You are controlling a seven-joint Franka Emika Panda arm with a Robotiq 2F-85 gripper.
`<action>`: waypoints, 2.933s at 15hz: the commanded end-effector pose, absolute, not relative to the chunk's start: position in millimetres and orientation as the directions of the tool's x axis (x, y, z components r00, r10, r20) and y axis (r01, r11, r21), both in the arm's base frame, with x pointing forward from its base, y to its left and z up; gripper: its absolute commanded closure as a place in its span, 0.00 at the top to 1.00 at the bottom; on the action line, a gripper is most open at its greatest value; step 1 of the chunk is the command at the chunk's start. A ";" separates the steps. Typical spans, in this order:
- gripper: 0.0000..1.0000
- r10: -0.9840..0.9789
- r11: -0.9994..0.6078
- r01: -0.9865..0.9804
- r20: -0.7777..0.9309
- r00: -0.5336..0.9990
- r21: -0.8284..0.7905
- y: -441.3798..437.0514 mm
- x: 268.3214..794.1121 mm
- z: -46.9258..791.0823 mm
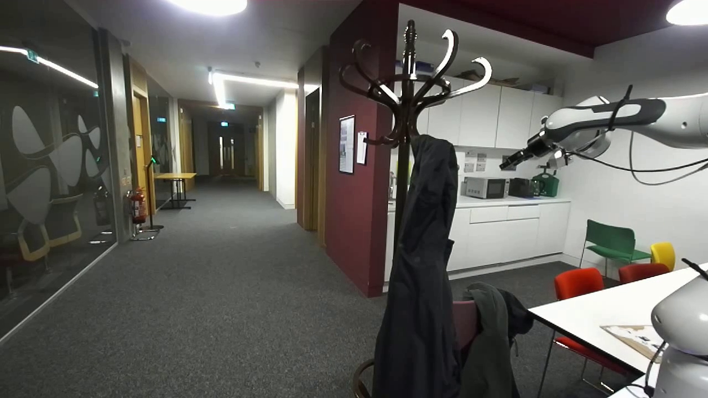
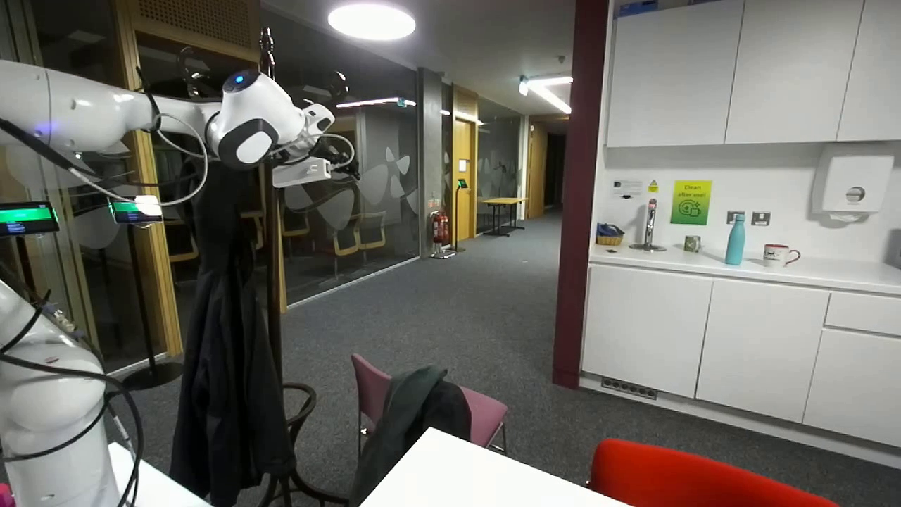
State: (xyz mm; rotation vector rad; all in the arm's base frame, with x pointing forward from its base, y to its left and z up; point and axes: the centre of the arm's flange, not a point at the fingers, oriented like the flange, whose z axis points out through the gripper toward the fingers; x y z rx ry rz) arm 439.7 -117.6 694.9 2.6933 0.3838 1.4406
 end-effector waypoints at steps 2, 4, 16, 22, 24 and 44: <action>1.00 0.203 -0.978 0.159 0.775 0.599 0.133 -124.3 391.4 694.7; 1.00 0.211 -0.977 0.165 0.777 0.593 0.139 -128.1 405.9 695.4; 1.00 0.195 -0.980 0.152 0.769 0.609 0.129 -131.9 397.4 691.1; 1.00 0.199 -0.980 0.127 0.784 0.589 0.154 -107.0 396.2 669.7; 1.00 0.222 -0.975 0.149 0.793 0.567 0.166 -87.2 395.3 665.1; 1.00 0.193 -0.930 0.362 0.923 0.333 0.064 27.1 399.1 742.4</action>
